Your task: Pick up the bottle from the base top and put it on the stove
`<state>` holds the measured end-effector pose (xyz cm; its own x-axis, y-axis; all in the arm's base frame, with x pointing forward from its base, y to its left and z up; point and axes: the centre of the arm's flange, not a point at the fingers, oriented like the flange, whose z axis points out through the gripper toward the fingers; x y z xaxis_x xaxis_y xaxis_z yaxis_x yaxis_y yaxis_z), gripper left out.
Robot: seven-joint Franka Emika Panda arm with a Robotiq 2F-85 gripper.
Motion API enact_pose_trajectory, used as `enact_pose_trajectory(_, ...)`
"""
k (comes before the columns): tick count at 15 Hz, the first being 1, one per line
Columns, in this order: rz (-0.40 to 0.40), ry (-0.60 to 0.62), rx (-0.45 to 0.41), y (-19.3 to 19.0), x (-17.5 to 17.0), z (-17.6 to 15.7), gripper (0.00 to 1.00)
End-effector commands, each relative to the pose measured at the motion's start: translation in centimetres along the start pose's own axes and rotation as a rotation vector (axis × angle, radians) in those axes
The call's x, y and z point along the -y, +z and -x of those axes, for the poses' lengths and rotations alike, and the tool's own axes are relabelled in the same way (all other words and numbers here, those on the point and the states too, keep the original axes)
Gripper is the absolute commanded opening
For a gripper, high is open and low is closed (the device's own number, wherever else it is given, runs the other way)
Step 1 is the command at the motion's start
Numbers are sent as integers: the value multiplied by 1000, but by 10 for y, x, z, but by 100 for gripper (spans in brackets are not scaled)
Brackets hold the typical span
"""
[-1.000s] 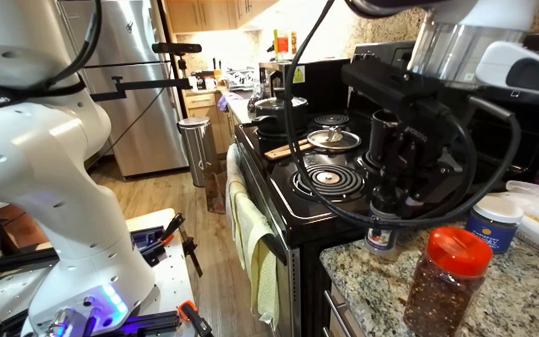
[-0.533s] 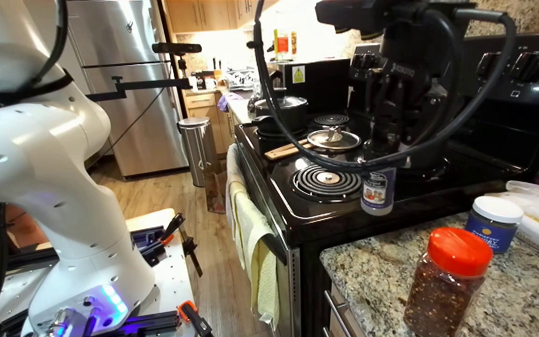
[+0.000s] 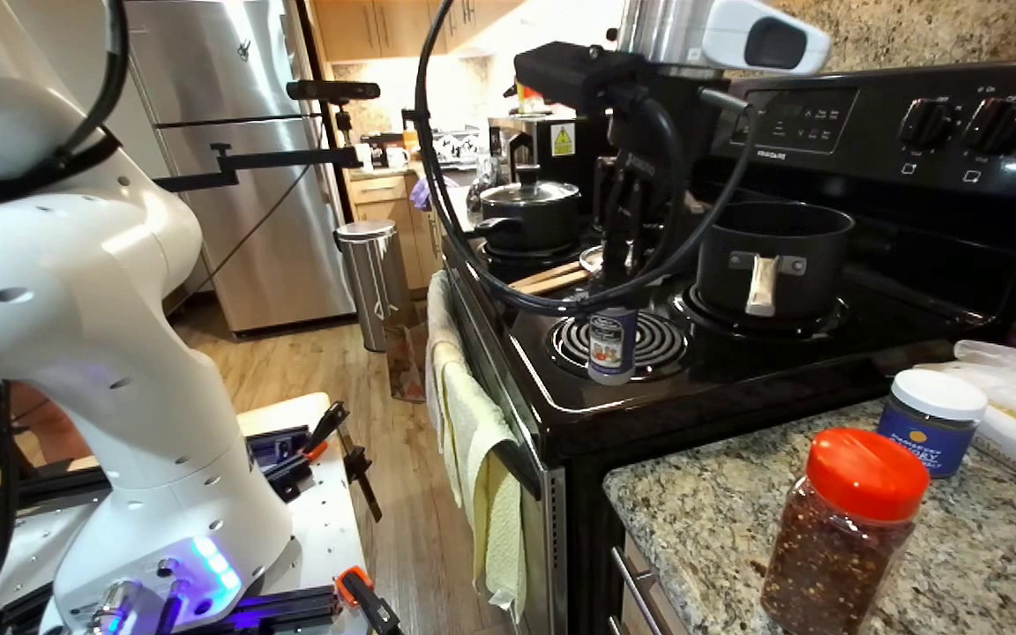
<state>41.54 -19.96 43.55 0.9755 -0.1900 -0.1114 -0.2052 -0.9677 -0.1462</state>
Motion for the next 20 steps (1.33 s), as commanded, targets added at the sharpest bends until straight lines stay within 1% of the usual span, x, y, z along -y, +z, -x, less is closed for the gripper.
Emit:
enact_pose_trajectory(1,30,-29,23,25,37,18,24)
enact_pose_trajectory(4,45,-54,40,44,59,21,24)
enact_pose_trajectory(7,101,-93,4,60,69,15,24)
enact_pose_trajectory(9,142,-109,-8,57,72,16,24)
enact_pose_trajectory(11,170,-127,4,58,73,17,24)
enact_pose_trajectory(14,190,-150,9,59,75,17,24)
enact_pose_trajectory(16,188,-160,14,61,75,19,24)
enact_pose_trajectory(17,180,-160,12,61,75,19,74)
enact_pose_trajectory(18,176,-164,16,61,75,19,75)
enact_pose_trajectory(19,165,-159,19,61,74,19,79)
enact_pose_trajectory(20,158,-151,23,63,72,21,86)
